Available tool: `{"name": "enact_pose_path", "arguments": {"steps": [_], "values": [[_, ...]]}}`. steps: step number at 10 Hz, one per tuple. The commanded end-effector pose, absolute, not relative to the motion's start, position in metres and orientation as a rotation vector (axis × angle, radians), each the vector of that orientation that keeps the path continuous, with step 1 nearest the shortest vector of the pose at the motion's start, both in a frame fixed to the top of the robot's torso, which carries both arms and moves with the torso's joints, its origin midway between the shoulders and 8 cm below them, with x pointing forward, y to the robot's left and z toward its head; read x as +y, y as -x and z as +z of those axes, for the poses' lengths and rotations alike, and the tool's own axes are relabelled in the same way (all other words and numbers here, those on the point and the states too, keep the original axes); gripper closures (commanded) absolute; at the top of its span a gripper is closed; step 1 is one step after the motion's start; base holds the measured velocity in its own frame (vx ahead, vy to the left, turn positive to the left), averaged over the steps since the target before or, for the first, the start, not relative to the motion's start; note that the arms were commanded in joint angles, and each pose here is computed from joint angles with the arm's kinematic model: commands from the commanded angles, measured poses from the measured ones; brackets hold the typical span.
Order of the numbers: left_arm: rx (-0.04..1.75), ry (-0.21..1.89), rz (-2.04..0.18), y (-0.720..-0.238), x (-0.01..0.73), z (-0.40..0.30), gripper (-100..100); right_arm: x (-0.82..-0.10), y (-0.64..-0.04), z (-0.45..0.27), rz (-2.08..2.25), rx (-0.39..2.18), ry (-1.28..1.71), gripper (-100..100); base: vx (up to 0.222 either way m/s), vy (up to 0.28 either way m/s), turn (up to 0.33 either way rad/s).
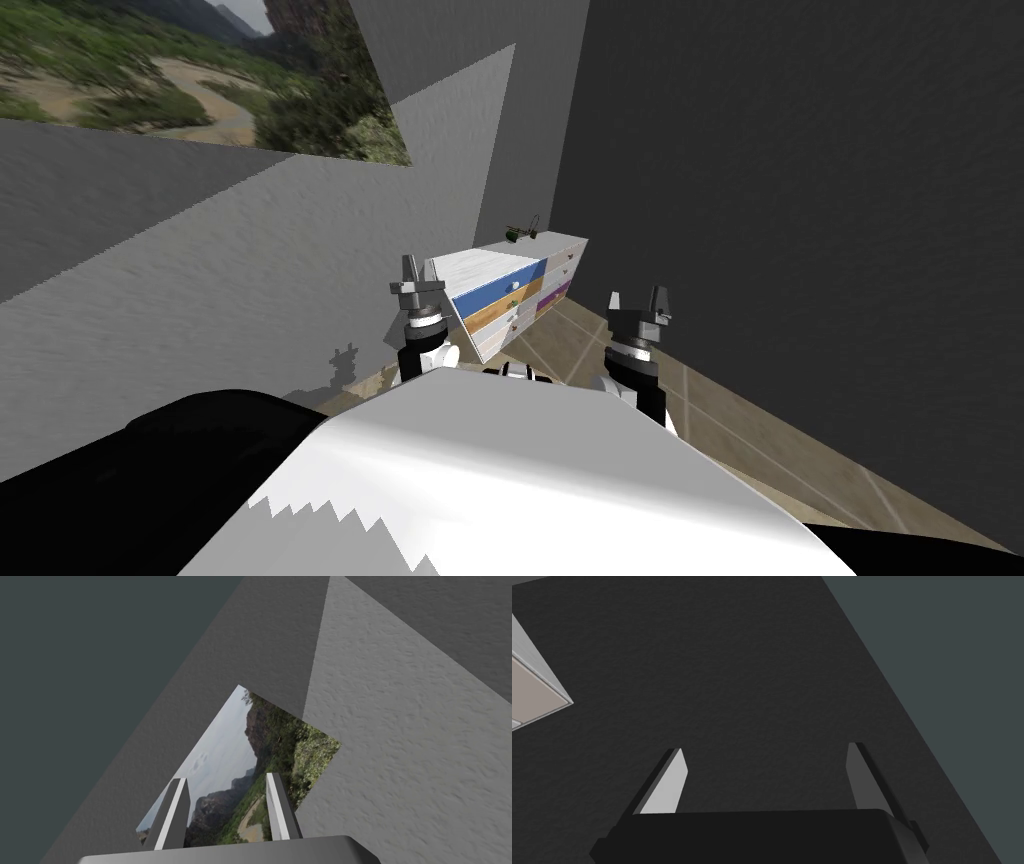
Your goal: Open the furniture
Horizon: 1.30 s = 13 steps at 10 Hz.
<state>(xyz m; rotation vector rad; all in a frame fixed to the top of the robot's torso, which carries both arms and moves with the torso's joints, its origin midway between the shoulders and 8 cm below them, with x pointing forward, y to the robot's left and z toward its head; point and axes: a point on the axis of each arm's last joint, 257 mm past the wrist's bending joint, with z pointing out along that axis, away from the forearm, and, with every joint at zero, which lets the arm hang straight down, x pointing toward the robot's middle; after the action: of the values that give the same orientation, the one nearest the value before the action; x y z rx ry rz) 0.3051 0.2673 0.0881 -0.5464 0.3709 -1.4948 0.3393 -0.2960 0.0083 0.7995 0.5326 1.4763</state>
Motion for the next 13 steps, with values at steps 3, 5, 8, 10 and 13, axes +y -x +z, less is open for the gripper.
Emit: {"name": "enact_pose_path", "arguments": {"steps": [3,5,8,10,13], "values": [[0.371,0.546,-1.495,-0.305,0.267,0.088,0,-0.295,-0.352,-0.005,1.604,0.584,-0.818,-100,0.018,-0.039,0.184],[0.371,0.546,-1.495,-0.305,0.267,0.088,0,-0.297,-0.355,-0.009,1.644,0.580,-0.838,-100,0.014,-0.044,0.169],[0.371,0.546,-1.495,-0.305,0.267,0.088,0,-0.303,-0.363,-0.017,1.729,0.555,-0.891,-100,0.011,-0.033,0.185],[0.371,0.546,-1.495,-0.305,0.267,0.088,0,-0.308,-0.367,-0.022,1.776,0.534,-0.923,-100,0.008,-0.036,0.153],[0.371,0.547,-1.495,-0.305,0.267,0.088,0,-0.318,-0.376,-0.032,1.865,0.479,-0.992,-100,0.009,-0.037,0.181]]}}
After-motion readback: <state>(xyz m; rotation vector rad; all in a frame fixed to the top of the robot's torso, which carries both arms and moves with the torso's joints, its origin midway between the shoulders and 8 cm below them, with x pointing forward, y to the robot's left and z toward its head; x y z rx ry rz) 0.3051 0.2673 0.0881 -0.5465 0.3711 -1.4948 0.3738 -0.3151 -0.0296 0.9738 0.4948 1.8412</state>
